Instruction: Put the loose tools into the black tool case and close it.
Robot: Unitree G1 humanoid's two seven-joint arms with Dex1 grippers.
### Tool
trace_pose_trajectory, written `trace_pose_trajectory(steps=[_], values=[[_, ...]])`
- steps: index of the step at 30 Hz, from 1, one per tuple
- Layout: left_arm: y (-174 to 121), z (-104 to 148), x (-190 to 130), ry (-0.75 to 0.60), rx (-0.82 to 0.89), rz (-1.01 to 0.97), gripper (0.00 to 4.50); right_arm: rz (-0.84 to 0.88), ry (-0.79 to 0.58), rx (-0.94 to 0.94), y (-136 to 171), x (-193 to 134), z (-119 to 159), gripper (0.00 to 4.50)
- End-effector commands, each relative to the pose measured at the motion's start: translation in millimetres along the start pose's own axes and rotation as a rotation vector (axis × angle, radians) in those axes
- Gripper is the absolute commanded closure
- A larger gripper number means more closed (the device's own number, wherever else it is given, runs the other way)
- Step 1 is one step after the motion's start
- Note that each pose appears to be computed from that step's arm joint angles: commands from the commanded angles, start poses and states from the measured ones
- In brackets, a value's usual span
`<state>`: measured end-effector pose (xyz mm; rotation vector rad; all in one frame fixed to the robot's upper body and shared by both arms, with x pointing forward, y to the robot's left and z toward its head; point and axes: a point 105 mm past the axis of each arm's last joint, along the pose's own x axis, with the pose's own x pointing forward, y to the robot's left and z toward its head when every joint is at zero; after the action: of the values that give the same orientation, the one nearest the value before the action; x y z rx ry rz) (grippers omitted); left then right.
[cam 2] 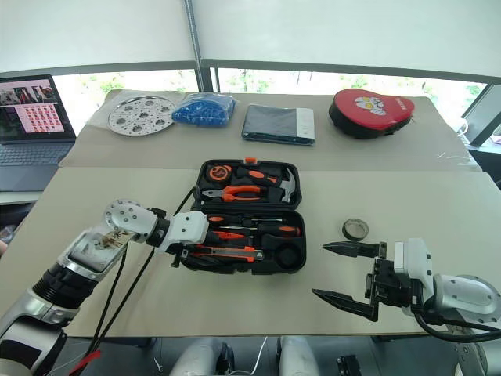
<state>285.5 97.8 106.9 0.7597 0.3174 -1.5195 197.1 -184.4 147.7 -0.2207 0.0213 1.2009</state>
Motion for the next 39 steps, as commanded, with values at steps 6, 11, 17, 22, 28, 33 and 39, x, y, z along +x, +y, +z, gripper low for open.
trace_pose_trajectory(steps=[6, 11, 17, 22, 28, 33, 39], values=[[1, 2, 17, -0.014, -0.031, -0.015, 2.81, 0.007, -0.012, -0.004, 6, 2, 1, 0.0], [-2, 3, 19, -0.017, -0.04, -0.058, 2.81, 0.012, -0.015, 0.005, 6, 4, 0, 0.0], [8, 12, 16, -0.111, -0.046, 0.028, 1.19, 0.012, -0.022, 0.01, 6, 7, -1, 0.0], [30, 38, -10, -0.361, -0.043, 0.165, 0.24, 0.006, -0.03, 0.021, 6, 7, -3, 0.0], [25, 36, -29, -0.469, -0.029, 0.167, 1.37, -0.027, -0.055, 0.04, 2, 5, -6, 0.0], [4, 22, -18, -0.434, 0.044, 0.103, 3.07, -0.041, -0.062, 0.043, 1, 5, -10, 0.0], [-7, -1, -2, -0.377, -0.057, 0.069, 4.49, -0.103, -0.098, -0.068, -10, 6, -4, 0.0]])
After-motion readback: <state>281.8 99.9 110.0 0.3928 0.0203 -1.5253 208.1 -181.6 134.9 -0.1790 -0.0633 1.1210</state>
